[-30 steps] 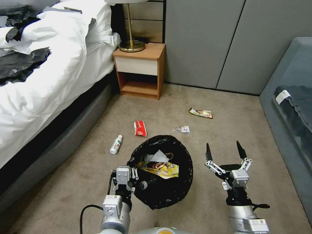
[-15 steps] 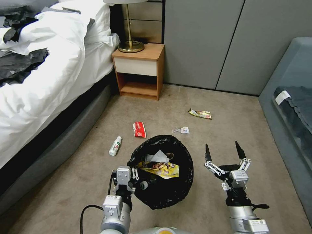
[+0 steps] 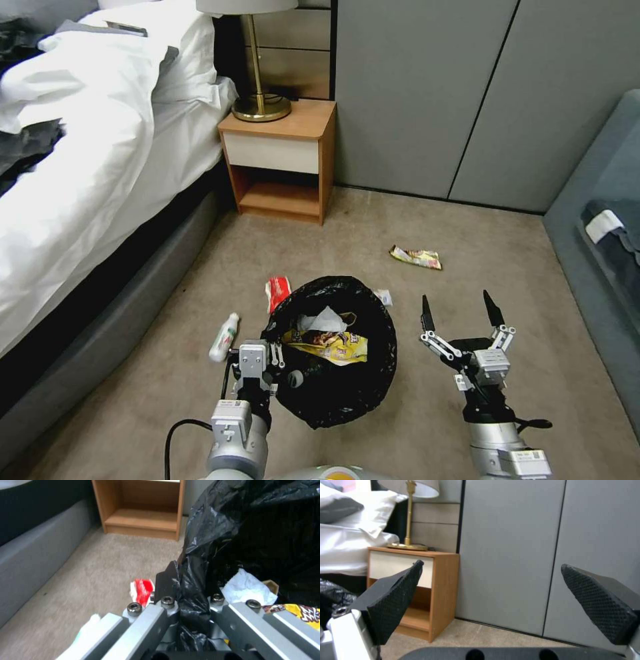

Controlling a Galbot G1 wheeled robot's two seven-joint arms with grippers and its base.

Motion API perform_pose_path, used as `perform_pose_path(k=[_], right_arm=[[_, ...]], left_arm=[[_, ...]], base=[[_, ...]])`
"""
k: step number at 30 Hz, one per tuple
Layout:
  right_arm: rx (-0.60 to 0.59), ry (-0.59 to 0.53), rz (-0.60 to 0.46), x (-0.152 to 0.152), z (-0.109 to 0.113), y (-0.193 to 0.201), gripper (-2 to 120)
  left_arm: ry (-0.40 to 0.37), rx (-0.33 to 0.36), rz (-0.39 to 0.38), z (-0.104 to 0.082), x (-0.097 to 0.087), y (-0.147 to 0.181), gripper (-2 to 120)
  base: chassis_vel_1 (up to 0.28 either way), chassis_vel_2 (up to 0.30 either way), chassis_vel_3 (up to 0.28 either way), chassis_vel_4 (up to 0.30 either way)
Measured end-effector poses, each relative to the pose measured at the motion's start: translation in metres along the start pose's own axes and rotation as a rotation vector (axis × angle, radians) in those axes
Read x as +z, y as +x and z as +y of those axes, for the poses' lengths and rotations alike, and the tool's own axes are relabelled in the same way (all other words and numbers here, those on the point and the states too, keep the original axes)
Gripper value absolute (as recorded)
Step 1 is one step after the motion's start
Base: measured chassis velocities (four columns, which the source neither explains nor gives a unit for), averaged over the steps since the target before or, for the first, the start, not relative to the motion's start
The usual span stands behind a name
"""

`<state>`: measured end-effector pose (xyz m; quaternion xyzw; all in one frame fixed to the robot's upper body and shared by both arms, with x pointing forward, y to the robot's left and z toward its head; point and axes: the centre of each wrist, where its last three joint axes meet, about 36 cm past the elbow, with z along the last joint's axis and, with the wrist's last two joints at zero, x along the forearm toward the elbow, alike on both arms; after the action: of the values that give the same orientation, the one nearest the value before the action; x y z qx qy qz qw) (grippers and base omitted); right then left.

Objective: Pick up the trash bin, then pick up the garbage from the floor and place it into the trash bin.

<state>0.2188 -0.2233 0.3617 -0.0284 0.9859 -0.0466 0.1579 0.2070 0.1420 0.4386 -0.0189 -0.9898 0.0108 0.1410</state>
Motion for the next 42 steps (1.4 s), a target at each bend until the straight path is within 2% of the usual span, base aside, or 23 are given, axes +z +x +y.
perform_pose_path(k=[20,37,42], right_arm=[[-0.013,0.007,-0.016,0.003,0.0,0.001,100],[-0.029,0.04,-0.049,0.008,-0.005,-0.002,100],[-0.035,0.075,-0.048,0.014,-0.018,-0.013,100]], left_arm=[[0.001,-0.005,0.0,0.0,0.0,0.0,0],[0.002,-0.006,0.0,0.0,0.0,0.0,0],[-0.002,-0.006,0.004,0.0,0.001,0.001,0]], base=[[-0.259,0.25,0.254,-0.255],[-0.012,0.015,0.015,-0.008],[0.0,0.0,0.0,0.0]])
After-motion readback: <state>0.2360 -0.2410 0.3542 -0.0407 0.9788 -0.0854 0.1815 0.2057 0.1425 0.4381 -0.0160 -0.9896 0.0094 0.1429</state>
